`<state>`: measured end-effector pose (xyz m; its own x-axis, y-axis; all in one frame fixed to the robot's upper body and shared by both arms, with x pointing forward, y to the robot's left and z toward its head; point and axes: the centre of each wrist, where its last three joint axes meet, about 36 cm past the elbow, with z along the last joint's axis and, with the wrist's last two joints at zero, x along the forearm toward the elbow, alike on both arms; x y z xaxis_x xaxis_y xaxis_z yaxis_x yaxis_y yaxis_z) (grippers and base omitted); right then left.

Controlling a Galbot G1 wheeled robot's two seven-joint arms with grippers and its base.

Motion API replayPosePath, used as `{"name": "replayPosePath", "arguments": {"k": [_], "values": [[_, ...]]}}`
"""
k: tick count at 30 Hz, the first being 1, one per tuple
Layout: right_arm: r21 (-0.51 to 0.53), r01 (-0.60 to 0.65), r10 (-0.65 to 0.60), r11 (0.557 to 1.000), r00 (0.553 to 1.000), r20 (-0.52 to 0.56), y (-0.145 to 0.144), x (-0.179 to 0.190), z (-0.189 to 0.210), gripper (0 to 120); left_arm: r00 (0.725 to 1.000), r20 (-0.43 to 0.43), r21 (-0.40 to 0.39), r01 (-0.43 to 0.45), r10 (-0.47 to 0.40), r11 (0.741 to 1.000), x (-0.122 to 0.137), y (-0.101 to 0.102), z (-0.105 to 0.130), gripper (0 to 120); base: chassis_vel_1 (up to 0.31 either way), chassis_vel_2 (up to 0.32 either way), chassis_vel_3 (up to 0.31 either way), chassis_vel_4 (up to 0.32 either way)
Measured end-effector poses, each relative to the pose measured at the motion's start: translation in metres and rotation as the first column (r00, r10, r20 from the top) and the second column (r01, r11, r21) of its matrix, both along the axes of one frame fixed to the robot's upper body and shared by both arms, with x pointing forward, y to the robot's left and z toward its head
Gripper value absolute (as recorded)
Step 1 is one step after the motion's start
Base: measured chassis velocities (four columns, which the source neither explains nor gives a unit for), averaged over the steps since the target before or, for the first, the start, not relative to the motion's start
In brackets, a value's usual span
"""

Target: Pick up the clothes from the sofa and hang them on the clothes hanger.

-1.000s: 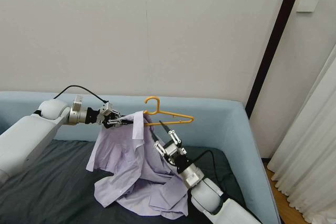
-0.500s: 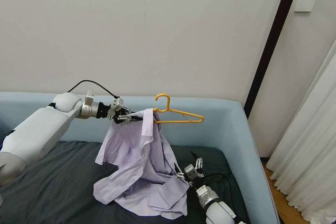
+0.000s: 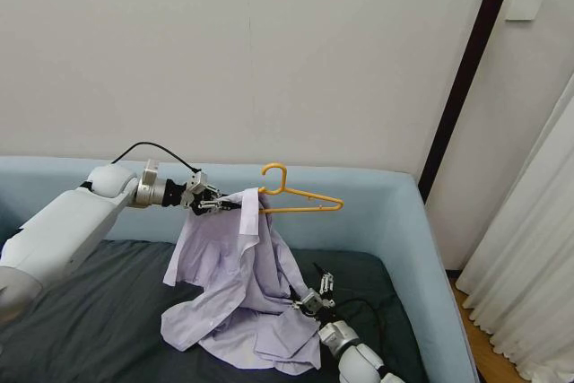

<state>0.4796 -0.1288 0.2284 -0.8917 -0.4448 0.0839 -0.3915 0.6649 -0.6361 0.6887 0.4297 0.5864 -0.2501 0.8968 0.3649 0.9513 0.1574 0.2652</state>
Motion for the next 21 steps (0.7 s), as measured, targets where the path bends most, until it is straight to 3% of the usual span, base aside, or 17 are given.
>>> {"name": "replayPosePath", "arguments": {"k": [7,12,13,21], "values": [[-0.056,0.027,-0.027,0.998,1.000,-0.005,0.007,0.021,-0.007,94,1.000,0.002,0.003,-0.004,0.004,1.000,-0.002,0.007,0.004,7,0.000,0.000,0.000,0.000],[-0.083,0.081,-0.079,0.993,0.997,0.019,0.016,0.026,-0.009,71,1.000,0.005,-0.001,0.003,-0.003,1.000,-0.003,0.005,0.005,7,0.000,0.000,0.000,0.000],[-0.083,0.081,-0.079,0.993,0.997,0.019,0.016,0.026,-0.009,71,1.000,0.005,-0.001,0.003,-0.003,1.000,-0.003,0.005,0.005,7,0.000,0.000,0.000,0.000],[-0.023,0.196,-0.194,0.980,0.978,0.075,0.035,0.029,-0.002,40,1.000,0.000,-0.006,0.005,-0.005,1.000,-0.002,0.006,0.001,7,0.000,0.000,0.000,0.000]]}}
